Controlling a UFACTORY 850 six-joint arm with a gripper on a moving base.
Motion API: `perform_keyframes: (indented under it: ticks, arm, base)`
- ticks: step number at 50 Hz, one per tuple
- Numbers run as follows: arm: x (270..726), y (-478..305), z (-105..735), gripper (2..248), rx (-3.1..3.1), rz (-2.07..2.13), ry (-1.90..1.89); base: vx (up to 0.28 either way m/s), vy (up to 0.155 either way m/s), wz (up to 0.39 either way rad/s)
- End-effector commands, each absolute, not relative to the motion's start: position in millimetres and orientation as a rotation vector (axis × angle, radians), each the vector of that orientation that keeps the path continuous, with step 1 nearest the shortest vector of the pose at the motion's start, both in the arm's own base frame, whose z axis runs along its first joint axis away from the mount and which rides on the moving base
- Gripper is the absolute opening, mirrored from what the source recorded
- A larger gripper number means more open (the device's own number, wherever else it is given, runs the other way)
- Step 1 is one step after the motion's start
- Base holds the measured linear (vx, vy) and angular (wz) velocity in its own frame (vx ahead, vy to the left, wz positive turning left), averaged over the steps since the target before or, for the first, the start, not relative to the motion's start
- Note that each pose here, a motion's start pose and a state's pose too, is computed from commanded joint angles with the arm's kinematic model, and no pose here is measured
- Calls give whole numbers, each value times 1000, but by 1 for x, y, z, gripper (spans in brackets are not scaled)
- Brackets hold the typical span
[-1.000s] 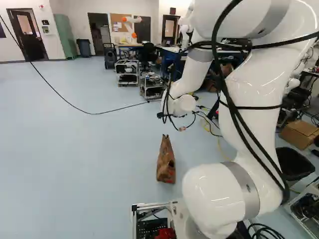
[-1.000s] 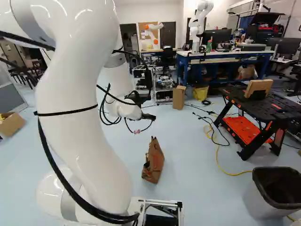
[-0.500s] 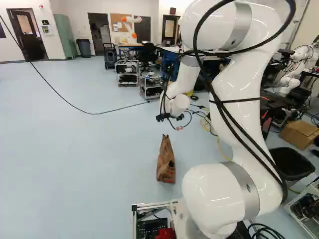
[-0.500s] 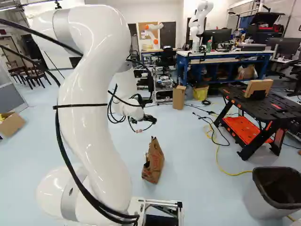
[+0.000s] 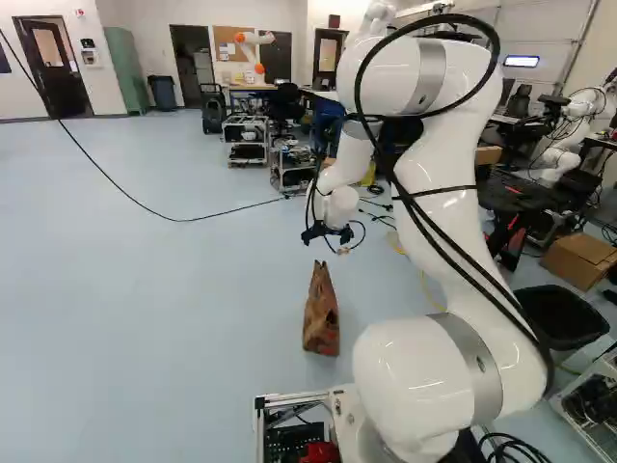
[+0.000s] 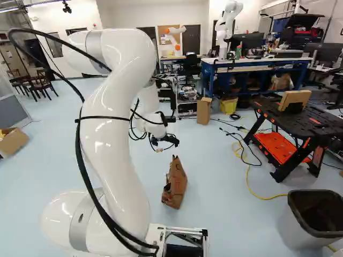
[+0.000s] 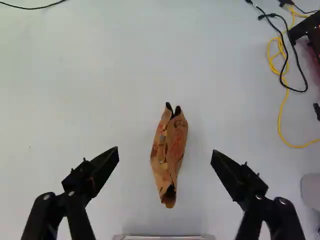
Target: Pick up the grocery bag from the ground
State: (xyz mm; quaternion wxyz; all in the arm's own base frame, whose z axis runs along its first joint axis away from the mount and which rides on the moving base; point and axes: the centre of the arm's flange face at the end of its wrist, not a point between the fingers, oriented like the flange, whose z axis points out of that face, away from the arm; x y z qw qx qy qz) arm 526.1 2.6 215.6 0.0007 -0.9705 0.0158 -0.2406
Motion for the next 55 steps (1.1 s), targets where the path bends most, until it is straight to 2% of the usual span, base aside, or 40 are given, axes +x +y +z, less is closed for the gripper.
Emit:
perform_keyframes:
  ticks: [55]
  arm:
    - [561,3,127,247,-3108,-322,167]
  base:
    - [0,0,0]
